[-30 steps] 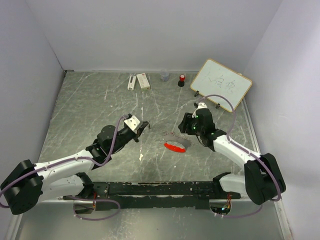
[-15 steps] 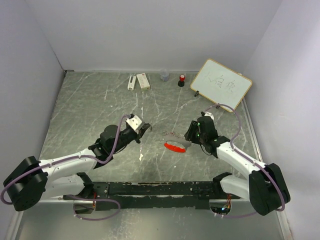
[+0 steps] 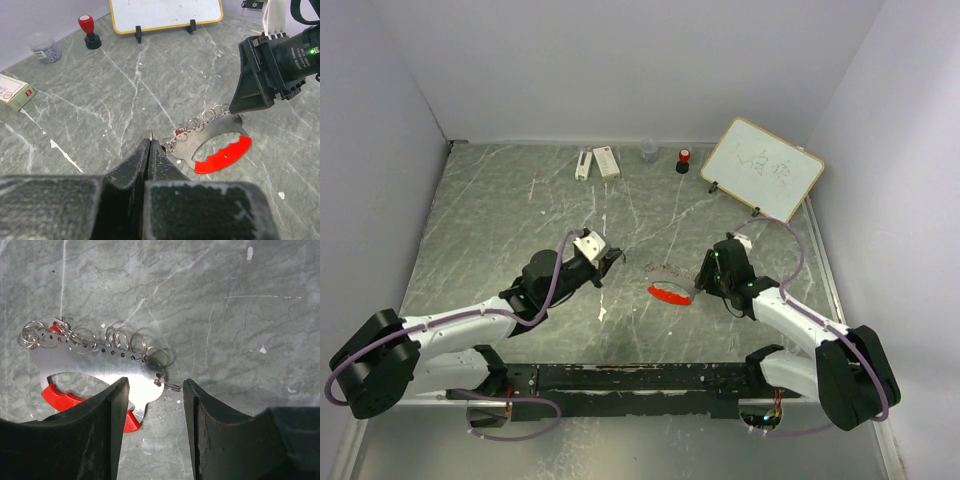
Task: Put the keys on the keyring
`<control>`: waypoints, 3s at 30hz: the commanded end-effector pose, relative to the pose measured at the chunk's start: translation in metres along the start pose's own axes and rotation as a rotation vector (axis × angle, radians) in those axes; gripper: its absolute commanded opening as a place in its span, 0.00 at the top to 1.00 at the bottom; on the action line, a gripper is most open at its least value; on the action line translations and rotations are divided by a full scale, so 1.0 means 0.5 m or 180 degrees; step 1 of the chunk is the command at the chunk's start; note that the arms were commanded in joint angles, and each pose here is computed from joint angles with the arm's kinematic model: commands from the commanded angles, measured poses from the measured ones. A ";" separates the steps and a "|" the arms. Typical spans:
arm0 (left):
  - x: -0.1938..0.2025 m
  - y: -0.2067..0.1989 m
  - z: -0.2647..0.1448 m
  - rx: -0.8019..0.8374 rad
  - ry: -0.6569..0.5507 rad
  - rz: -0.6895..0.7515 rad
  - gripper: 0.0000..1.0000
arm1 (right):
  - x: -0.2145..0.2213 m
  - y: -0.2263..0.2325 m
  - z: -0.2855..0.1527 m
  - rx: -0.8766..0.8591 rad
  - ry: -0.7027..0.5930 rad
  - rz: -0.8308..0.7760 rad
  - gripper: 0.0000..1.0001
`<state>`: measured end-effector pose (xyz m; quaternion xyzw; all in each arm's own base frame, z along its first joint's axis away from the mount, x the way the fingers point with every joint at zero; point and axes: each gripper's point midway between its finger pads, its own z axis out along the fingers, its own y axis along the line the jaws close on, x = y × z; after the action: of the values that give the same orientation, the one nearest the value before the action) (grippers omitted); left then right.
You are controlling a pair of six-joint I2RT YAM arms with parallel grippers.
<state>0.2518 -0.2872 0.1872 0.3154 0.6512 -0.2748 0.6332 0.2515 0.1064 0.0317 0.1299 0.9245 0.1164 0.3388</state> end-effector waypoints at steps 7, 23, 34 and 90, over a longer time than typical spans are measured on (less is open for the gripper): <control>-0.006 -0.004 0.002 0.0048 -0.0081 -0.0037 0.93 | 0.008 0.008 0.003 -0.0103 0.0009 0.0048 0.61; -0.002 -0.005 0.005 0.0062 -0.0064 -0.0055 0.93 | 0.016 -0.004 0.008 -0.0041 0.0031 -0.0015 0.81; 0.005 -0.007 0.008 0.0074 -0.0041 -0.0065 0.93 | 0.030 0.006 0.007 -0.0154 0.0122 -0.0100 1.00; 0.017 -0.004 0.003 0.0041 0.0017 -0.0074 0.93 | -0.054 0.042 -0.017 -0.0321 -0.0281 -0.0596 0.70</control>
<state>0.2527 -0.2895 0.1707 0.3185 0.6653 -0.2732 0.6175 0.2647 0.1212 0.0589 0.0273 0.9041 0.1470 0.4004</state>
